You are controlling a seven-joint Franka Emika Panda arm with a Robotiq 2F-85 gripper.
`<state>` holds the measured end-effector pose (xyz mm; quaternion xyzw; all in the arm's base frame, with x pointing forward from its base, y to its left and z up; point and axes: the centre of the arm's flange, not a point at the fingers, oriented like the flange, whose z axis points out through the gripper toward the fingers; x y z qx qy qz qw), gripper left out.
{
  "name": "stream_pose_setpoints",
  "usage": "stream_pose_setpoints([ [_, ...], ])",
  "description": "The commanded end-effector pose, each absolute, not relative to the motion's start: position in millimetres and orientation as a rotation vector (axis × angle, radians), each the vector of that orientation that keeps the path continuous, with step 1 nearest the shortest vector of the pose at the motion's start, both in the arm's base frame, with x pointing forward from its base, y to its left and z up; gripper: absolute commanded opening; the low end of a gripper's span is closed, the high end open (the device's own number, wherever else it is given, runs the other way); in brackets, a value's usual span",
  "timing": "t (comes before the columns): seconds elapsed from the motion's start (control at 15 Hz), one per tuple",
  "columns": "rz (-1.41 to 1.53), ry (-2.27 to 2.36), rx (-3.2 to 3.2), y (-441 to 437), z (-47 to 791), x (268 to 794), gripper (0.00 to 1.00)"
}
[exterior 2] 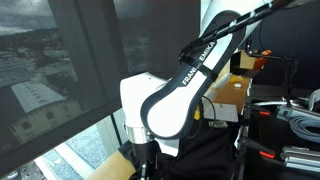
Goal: Close the zip of the jersey
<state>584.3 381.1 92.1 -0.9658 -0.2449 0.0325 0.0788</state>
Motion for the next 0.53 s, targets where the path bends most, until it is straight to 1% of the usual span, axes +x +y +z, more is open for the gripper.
stream_pose_setpoints([
  [0.0,0.08,-0.748,-2.86,410.7,96.2,590.5,0.0],
  [0.47,0.065,-0.764,-2.846,418.1,94.8,590.6,0.0],
])
